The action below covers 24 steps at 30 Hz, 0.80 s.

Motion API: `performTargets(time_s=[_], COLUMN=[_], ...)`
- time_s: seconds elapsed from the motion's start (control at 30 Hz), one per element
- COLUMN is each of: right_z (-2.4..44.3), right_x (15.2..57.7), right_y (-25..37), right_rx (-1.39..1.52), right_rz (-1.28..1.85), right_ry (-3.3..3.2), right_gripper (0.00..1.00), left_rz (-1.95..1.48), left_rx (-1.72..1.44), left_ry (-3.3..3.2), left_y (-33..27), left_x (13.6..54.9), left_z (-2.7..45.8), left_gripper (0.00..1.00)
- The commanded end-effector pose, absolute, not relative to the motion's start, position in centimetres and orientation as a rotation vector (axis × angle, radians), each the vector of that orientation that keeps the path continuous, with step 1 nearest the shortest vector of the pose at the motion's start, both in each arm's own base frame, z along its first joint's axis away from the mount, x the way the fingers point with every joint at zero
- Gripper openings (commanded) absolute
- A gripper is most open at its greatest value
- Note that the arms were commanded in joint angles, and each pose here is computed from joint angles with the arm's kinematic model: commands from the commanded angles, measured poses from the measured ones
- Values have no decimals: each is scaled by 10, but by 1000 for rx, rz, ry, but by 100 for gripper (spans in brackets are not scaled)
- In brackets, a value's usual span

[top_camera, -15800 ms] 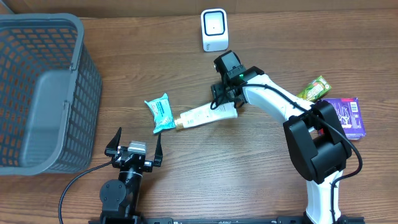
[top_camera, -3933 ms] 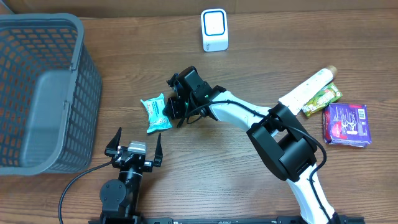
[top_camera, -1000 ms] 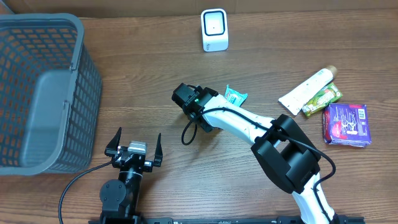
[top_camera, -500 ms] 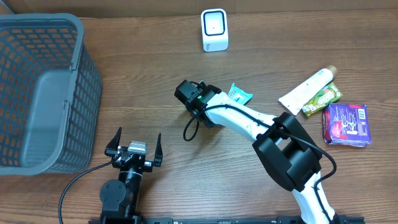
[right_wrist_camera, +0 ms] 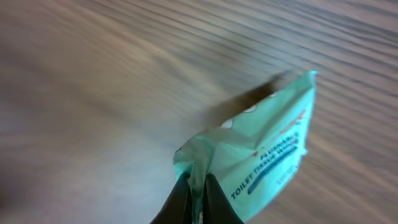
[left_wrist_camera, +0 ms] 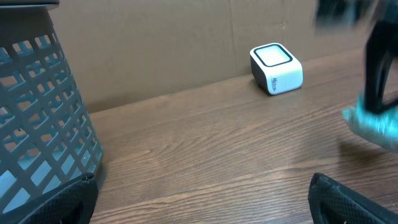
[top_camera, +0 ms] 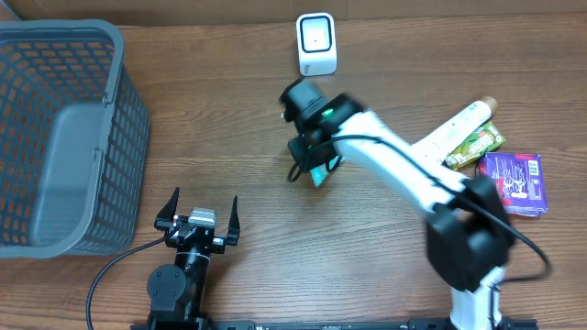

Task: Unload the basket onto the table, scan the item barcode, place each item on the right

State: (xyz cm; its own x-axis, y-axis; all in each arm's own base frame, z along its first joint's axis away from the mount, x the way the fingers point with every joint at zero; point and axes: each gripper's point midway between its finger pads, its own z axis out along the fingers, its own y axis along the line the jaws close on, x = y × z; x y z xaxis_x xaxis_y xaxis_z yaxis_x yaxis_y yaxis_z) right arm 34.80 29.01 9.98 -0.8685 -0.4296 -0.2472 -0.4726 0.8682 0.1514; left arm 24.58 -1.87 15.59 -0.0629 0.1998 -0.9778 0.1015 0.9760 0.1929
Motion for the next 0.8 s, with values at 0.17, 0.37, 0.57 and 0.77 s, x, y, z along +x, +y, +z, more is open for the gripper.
performTargets(time_s=[0.17, 0.37, 0.57, 0.77], right_z=[233, 189, 116, 85], right_x=[315, 331, 341, 356], right_y=[315, 293, 260, 213], right_rx=[-698, -432, -52, 156], right_rz=[1423, 1570, 1526, 1346], right_ry=[2582, 2641, 2747, 2796], right_gripper=[4, 4, 4, 4], left_rz=[84, 83, 84, 84], left_rx=[225, 225, 225, 225], left_ry=[1639, 1639, 1639, 1639], left_y=[-17, -17, -17, -17], left_x=[246, 246, 246, 246], left_z=[155, 155, 155, 155], left_gripper=[100, 100, 100, 99])
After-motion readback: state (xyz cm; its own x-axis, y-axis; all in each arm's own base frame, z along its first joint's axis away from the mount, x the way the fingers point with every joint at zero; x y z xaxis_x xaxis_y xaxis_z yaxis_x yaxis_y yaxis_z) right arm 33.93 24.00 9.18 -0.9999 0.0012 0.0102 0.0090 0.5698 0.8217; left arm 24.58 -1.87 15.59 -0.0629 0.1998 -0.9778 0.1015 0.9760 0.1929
